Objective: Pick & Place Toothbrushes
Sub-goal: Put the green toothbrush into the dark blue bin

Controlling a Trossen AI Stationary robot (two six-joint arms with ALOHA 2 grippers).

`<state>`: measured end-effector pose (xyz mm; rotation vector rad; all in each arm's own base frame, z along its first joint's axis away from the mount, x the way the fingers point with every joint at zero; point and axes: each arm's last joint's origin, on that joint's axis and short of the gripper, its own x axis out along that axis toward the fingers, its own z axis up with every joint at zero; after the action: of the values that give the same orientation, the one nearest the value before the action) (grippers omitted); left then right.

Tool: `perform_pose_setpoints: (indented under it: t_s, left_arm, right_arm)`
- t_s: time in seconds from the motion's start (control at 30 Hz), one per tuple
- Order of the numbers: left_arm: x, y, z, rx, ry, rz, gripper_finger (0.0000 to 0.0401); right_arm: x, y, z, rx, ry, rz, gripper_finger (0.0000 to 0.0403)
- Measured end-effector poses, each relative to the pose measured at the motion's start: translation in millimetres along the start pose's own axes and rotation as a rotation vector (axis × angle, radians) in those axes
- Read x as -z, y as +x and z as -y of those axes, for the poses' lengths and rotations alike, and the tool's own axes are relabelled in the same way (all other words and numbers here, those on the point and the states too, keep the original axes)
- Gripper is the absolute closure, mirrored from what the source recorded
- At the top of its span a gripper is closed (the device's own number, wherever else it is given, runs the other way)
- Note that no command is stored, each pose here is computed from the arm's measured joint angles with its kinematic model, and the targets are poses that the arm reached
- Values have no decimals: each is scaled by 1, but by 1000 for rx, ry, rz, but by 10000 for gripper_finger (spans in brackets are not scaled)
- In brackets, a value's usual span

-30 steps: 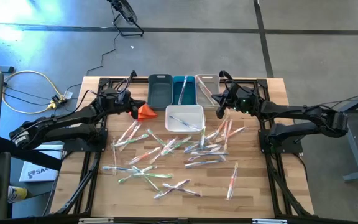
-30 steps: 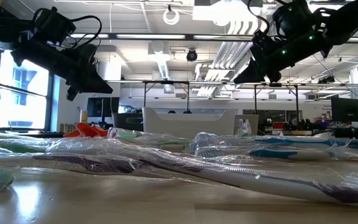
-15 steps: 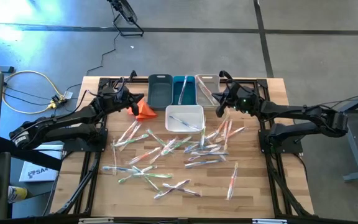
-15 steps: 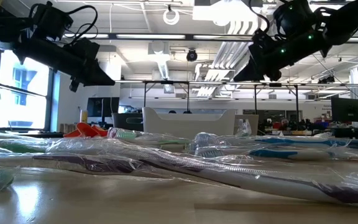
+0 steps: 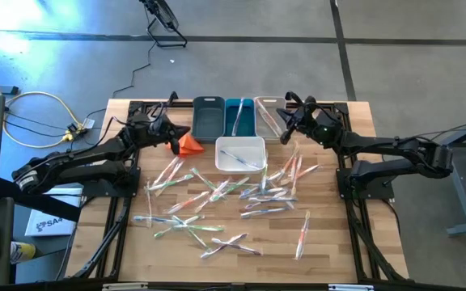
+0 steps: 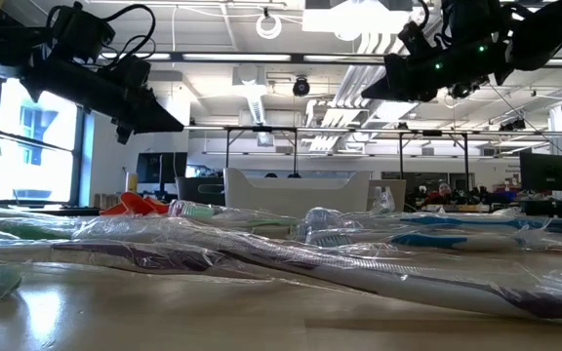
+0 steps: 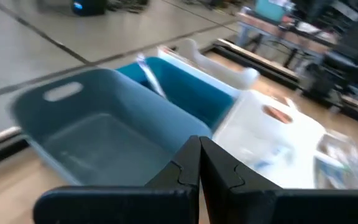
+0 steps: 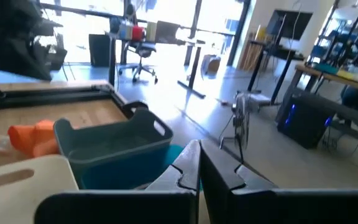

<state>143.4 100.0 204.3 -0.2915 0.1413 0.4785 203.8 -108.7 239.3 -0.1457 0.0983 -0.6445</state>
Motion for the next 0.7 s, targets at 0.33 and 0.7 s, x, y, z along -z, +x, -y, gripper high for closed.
perform_pose_setpoints:
  t_s: [0.33, 0.7]
  left_arm:
    - [3, 1, 22, -50, 84, -222, 401]
    - [6, -11, 45, -79, 44, -488, 401]
  right_arm:
    - [2, 0, -1, -12, 16, -15, 401]
    - [14, -1, -2, -28, -1, -139, 400]
